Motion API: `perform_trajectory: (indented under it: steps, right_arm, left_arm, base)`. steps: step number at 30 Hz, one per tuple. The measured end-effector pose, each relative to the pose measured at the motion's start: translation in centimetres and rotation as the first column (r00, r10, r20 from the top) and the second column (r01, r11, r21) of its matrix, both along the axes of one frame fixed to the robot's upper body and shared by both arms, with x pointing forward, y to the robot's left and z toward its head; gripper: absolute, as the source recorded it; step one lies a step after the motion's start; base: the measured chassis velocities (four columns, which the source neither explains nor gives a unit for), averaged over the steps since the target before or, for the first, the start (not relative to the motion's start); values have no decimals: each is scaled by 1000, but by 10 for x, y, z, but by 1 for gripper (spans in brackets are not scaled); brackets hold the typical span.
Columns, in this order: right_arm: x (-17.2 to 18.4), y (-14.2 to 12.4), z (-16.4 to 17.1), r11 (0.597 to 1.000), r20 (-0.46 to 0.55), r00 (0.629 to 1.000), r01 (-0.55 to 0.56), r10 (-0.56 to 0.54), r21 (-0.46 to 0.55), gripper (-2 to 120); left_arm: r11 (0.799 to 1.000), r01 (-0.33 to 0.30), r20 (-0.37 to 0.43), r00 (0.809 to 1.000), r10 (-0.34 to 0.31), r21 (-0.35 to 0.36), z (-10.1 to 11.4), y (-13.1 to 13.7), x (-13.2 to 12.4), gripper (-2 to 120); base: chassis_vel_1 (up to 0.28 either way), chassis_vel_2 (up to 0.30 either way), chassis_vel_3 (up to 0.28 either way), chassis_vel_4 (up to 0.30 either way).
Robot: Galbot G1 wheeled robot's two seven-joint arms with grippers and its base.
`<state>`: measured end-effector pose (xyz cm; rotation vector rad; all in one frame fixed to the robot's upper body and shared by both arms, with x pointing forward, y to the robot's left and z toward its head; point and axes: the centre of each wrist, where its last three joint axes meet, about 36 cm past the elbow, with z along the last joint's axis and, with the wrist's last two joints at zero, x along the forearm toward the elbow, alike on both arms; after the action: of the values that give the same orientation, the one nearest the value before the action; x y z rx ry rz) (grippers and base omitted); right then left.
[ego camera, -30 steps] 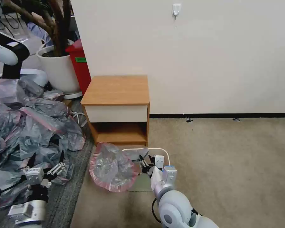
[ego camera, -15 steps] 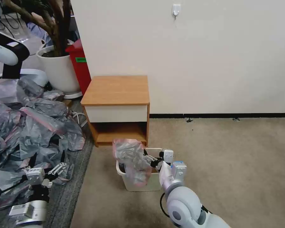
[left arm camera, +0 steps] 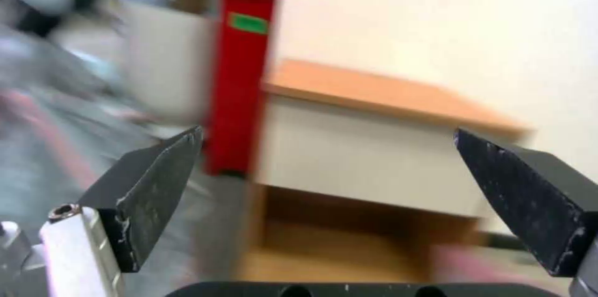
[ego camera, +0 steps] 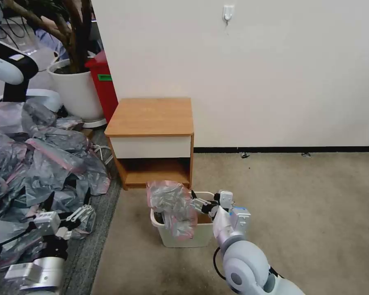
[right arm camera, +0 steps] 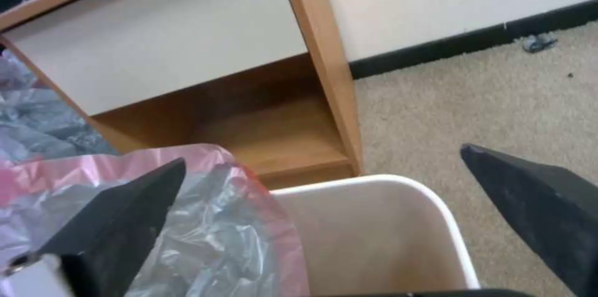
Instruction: Pick up the garbage bag from the table and place it over the trash can.
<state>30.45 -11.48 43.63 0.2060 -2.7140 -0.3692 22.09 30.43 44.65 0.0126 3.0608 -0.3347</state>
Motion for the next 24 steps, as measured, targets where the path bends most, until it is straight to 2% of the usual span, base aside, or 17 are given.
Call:
perform_trajectory:
  steps: [1,2,3,4,5,6,10,11,12,14,15,17,20,23,24]
  right_arm:
    - [0,0,0,1000,0,1000,0,0,0,107]
    - [-3,-3,3,1000,3,1000,0,0,0,103]
    - [-5,-4,4,1000,3,1000,0,0,-1,102]
    - [-9,-8,6,1000,2,1000,5,-5,-4,99]
    - [-12,-10,6,1000,0,1000,8,-8,-8,99]
    - [-12,-10,6,1000,0,1000,8,-8,-8,99]
    - [-24,-17,4,999,-16,1000,21,-21,-29,99]
    - [-24,-17,4,999,-16,1000,21,-21,-29,99]
    - [-29,-19,2,999,-25,999,25,-25,-37,99]
    - [-35,-23,1,998,-35,999,29,-31,-47,98]
    - [-35,-23,1,998,-35,999,29,-31,-47,98]
    - [-42,-28,0,998,-41,998,36,-39,-60,98]
    - [-49,-31,-3,996,-52,997,50,-54,-74,98]
    - [-57,-35,-8,993,-66,994,78,-84,-87,98]
    - [-57,-35,-8,993,-66,994,78,-84,-87,98]
  left_arm:
    - [1000,0,0,1000,0,0,0,0,0,100]
    - [996,58,-11,998,-59,-66,10,-11,0,100]
    - [992,83,-18,996,-85,-92,14,-15,0,100]
    - [974,154,-29,987,-160,-168,22,-27,0,100]
    - [956,200,-34,977,-212,-215,27,-35,2,100]
    - [956,200,-34,977,-212,-215,27,-35,2,100]
    - [875,329,-51,928,-370,-354,33,-61,8,100]
    - [875,329,-51,928,-370,-354,33,-61,8,100]
    - [848,358,-50,912,-408,-391,32,-68,12,100]
    - [817,372,-62,895,-442,-441,30,-77,20,100]
    - [817,372,-62,895,-442,-441,30,-77,20,100]
    - [801,354,-92,889,-448,-483,25,-89,30,100]
    - [800,320,-137,886,-442,-508,18,-101,41,100]
    - [790,279,-200,872,-446,-546,17,-125,56,100]
    - [790,279,-200,872,-446,-546,17,-125,56,100]
  base:
    - [0,0,0,0]
    - [0,0,0,0]
    - [0,0,0,0]
    - [0,0,0,0]
    - [0,0,0,0]
    - [0,0,0,0]
    - [0,0,0,0]
    - [0,0,0,0]
    - [0,0,0,0]
    - [0,0,0,0]
    - [0,0,0,0]
    - [0,0,0,0]
    - [0,0,0,0]
    - [0,0,0,0]
    - [0,0,0,0]
